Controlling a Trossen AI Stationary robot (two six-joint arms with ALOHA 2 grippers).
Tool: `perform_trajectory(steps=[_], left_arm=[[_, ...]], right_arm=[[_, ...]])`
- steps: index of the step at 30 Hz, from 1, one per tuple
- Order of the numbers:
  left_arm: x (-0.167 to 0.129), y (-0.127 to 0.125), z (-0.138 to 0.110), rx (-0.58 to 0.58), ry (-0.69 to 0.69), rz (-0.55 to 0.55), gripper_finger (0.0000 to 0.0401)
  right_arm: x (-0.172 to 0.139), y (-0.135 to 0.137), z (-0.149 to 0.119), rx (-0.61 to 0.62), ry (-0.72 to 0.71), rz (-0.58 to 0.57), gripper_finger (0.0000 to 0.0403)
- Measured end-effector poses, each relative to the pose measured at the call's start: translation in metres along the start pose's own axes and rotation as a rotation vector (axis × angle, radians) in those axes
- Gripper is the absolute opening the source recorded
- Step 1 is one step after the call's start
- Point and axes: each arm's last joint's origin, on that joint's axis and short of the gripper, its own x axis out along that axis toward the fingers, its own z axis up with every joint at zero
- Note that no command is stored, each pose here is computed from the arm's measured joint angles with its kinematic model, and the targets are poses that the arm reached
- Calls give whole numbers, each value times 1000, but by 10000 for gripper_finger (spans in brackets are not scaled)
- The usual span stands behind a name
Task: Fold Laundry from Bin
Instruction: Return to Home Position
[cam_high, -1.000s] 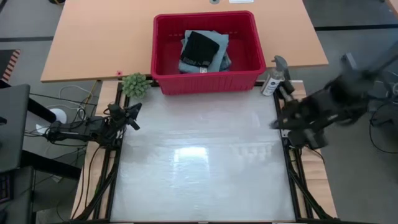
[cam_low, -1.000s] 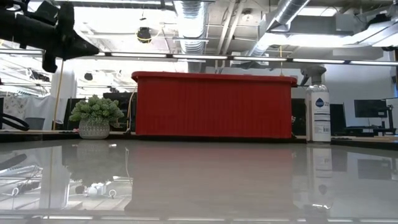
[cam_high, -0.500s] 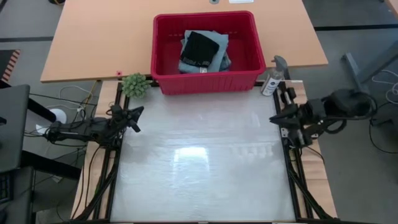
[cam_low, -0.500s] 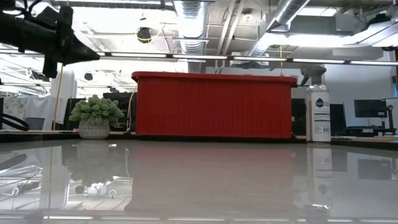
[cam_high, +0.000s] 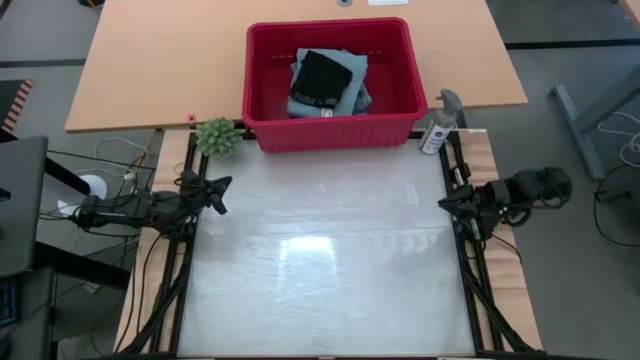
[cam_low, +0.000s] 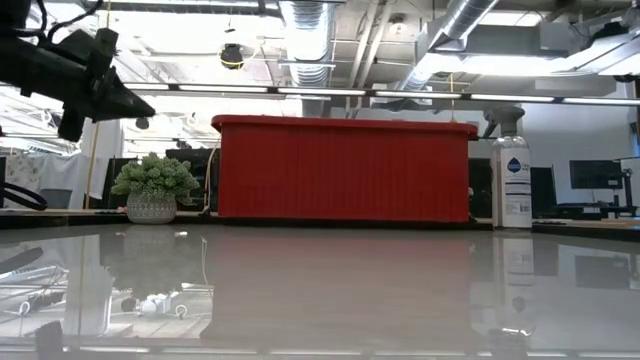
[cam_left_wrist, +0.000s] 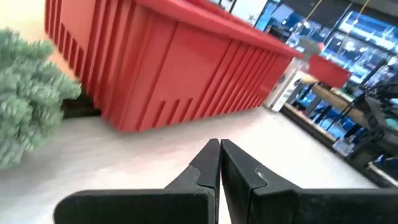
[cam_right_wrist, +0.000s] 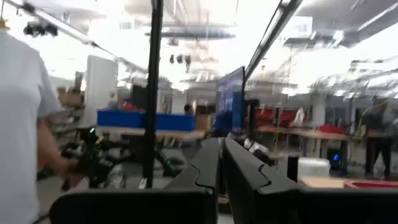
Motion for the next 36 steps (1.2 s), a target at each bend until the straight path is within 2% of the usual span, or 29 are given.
perform_trajectory(steps=[5,7,11,15,21,25,30,36], left_arm=[[0,3,-4,0,32,20,0],[0,3,-4,6,31,24,0],[0,4,-5,23,33,35,0],[0,5,-7,62,51,40,0],[1,9,-16,84,88,64,0],[1,9,-18,72,86,66,0],[1,10,-17,100,71,88,0],[1,9,-18,112,98,52,0]], right_arm=[[-22,1,-41,-31,-47,-9,48],[-21,2,-49,-53,-55,-16,48],[-21,4,-67,-28,7,16,48],[-21,7,-84,-16,66,98,48],[-23,7,-118,-20,136,81,48],[-23,3,-126,37,208,38,48],[-26,-1,-136,27,309,-7,48],[-26,-4,-138,20,327,-30,48]])
